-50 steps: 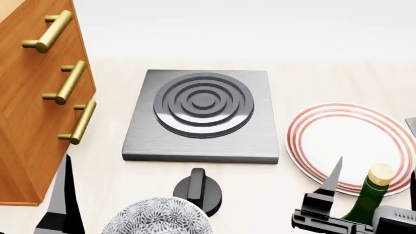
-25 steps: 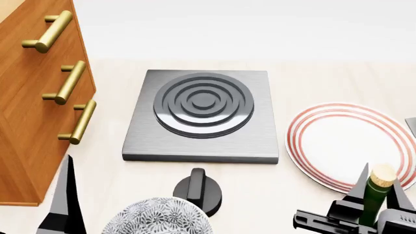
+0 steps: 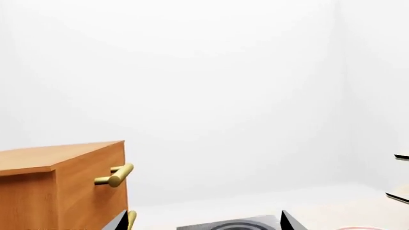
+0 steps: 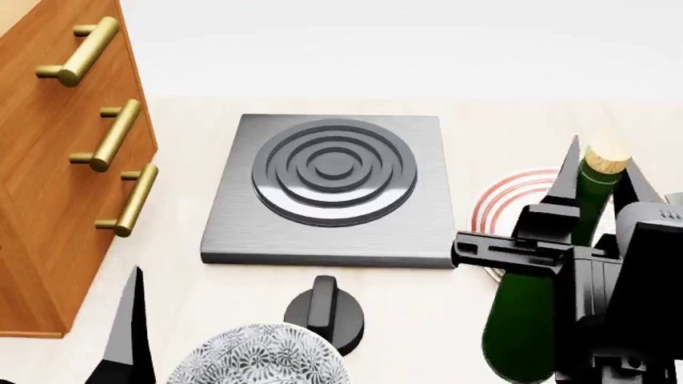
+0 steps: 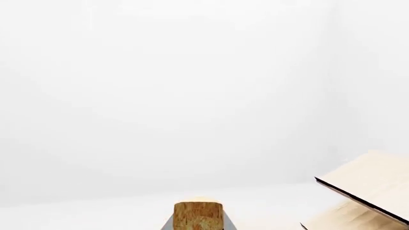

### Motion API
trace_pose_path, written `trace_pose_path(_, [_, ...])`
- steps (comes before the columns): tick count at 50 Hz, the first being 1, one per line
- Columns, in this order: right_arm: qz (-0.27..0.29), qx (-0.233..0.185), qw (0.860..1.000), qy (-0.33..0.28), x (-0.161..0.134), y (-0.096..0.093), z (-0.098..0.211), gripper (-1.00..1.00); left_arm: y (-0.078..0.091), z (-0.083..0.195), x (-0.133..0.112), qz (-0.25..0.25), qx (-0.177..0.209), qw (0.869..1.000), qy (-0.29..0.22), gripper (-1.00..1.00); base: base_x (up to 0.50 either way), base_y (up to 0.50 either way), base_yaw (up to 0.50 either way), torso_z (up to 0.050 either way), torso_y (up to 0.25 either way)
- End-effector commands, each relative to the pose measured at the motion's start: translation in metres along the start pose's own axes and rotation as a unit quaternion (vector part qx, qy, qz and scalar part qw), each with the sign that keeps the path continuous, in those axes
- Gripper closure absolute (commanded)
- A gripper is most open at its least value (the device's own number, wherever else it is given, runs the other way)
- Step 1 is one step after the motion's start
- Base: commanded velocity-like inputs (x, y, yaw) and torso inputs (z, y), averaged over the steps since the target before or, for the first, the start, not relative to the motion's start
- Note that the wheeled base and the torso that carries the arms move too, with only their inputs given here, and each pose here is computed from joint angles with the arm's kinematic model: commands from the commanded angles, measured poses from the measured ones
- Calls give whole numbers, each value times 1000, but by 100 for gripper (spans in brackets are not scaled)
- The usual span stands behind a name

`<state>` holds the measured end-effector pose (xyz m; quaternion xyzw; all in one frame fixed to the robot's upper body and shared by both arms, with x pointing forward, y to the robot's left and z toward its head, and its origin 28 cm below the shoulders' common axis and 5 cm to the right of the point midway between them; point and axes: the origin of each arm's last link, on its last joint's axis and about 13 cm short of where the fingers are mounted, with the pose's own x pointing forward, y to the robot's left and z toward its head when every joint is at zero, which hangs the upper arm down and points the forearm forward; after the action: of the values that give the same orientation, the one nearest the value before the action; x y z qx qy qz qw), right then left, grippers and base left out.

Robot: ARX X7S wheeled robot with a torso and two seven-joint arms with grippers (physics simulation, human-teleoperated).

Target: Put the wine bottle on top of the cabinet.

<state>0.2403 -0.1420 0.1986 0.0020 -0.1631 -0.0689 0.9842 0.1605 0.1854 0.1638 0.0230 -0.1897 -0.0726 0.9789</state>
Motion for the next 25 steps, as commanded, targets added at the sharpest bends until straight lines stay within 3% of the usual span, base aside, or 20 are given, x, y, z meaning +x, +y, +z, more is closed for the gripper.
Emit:
trace_pose_path(1, [75, -2, 997, -30, 21, 21, 31, 100, -3, -4, 0, -20, 3, 1000, 11, -100, 0, 0, 0, 0, 0])
trace_pose_path(12, [148, -3, 988, -42, 37, 51, 42, 100, -11, -15, -2, -36, 8, 999, 31, -100, 0, 0, 0, 0, 1])
trace_pose_path(25, [167, 5, 984, -55, 39, 63, 50, 100, -27, -19, 2, -105, 20, 993, 52, -100, 0, 0, 0, 0, 1])
